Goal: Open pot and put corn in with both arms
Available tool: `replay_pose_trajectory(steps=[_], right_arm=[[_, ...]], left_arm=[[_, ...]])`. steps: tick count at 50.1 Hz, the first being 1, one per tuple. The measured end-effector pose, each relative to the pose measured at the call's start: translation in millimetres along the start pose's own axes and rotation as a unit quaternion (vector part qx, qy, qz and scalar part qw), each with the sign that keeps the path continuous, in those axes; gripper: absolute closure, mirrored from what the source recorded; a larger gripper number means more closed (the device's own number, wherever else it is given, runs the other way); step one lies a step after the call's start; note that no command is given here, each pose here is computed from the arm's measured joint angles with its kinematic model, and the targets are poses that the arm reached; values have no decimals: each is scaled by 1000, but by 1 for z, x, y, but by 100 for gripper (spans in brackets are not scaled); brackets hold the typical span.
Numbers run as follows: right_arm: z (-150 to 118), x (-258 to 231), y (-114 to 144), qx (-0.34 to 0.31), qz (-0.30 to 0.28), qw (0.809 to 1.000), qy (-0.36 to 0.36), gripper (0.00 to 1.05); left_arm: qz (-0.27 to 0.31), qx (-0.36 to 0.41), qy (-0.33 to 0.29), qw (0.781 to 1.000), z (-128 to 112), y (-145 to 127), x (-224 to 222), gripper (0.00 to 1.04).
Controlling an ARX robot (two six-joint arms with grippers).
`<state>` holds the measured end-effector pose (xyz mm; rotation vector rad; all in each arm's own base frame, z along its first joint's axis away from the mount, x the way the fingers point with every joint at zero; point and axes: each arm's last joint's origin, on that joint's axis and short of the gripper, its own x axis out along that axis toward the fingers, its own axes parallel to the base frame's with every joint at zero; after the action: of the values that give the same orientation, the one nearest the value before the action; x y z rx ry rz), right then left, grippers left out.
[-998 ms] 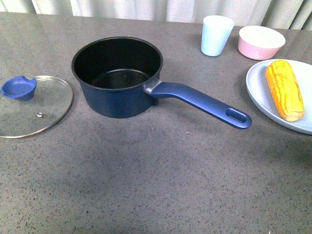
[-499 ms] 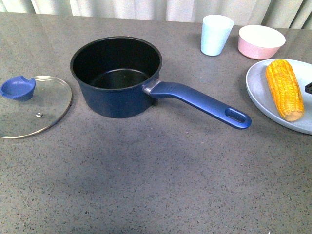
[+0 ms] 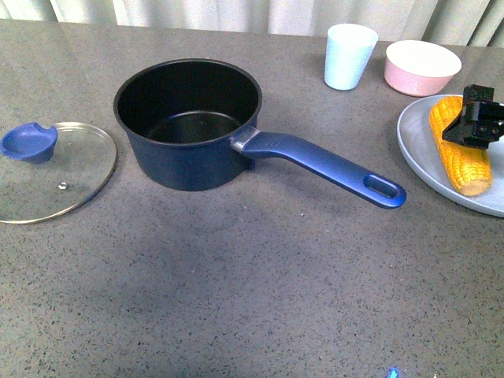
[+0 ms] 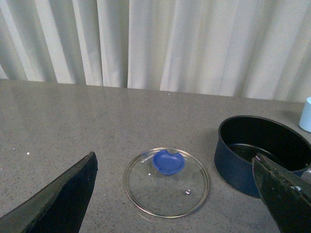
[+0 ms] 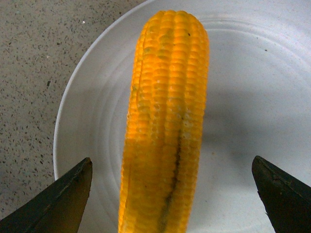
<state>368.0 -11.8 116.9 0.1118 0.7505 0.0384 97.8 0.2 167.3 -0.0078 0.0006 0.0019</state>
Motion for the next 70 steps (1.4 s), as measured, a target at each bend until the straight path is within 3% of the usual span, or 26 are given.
replay_pose_trajectory(steps=[9,13,16,30,36,42,54,70], right_arm=[[1,11,7,-5,-2,1000,5,10],[0,14,8,-7,-8,1000,9,18],[-3,17,10,-9,-11,1000,16,32],[-8,19,8,-5,-6,1000,28,74],[-4,2,9,-4,14,1000,15,83],[18,-33,22,-13,46,998,-27,86],[54,-62,108,-63,154,984,-62,84],[51,-54,211,-140,245,958,-43,82]], left_arm=[[0,0,0,1000,0,0,0,9],[0,0,0,1000,0,0,0,9],[0,0,0,1000,0,0,0,9],[0,0,0,1000,0,0,0,9],[0,0,0,1000,0,0,0,9],[0,0,0,1000,0,0,0,9],[0,0,0,1000,0,0,0,9],[0,0,0,1000,0,0,0,9]])
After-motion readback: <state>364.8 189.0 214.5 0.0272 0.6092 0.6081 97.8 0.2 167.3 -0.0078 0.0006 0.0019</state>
